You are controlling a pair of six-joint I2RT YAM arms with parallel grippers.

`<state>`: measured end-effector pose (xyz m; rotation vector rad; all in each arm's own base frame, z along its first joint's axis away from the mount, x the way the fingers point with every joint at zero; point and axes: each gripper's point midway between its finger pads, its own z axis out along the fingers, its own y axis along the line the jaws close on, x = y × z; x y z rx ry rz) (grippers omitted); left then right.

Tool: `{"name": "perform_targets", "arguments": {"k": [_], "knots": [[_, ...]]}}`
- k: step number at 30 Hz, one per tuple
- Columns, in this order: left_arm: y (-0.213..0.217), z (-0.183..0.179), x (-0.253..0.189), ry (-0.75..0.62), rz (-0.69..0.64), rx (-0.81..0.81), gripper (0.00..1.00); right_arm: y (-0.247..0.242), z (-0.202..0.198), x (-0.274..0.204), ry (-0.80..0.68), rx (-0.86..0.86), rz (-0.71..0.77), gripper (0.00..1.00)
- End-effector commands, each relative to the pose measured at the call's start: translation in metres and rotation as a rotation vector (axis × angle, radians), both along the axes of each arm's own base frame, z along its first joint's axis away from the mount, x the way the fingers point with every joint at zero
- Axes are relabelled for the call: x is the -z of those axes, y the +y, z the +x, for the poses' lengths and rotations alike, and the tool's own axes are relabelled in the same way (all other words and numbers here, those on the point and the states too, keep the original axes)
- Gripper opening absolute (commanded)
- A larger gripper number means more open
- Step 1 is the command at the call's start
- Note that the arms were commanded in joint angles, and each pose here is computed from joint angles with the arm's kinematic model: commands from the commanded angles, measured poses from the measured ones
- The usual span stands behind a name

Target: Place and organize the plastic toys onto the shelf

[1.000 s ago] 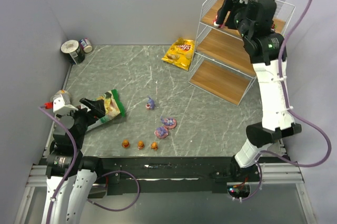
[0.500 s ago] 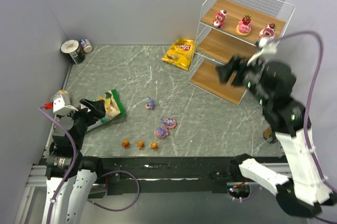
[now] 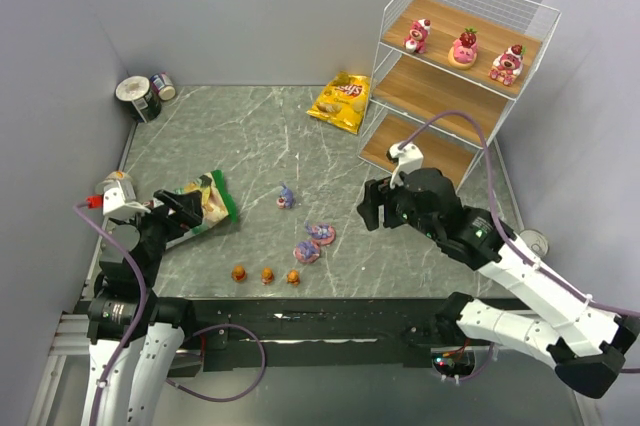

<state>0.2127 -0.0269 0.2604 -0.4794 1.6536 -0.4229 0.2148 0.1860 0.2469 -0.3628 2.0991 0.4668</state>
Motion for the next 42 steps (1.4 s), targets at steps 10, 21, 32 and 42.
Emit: {"name": "perform_targets", "arguments": {"k": [10, 21, 32, 42], "knots": [[-0.003, 0.006, -0.003, -0.009, 0.008, 0.017, 0.96, 0.059, -0.013, 0.027, -0.013, -0.208, 0.140, 0.80], [-0.004, 0.009, 0.000, 0.005, 0.009, 0.023, 0.96, 0.132, -0.047, 0.089, 0.047, -0.403, 0.028, 0.80], [-0.008, 0.013, 0.004, 0.023, 0.018, 0.044, 0.96, 0.133, -0.028, 0.141, 0.039, -0.158, -0.091, 0.70], [-0.012, 0.016, 0.008, 0.046, 0.021, 0.068, 0.96, 0.144, -0.026, 0.151, 0.046, -0.172, -0.120, 0.56]]}}
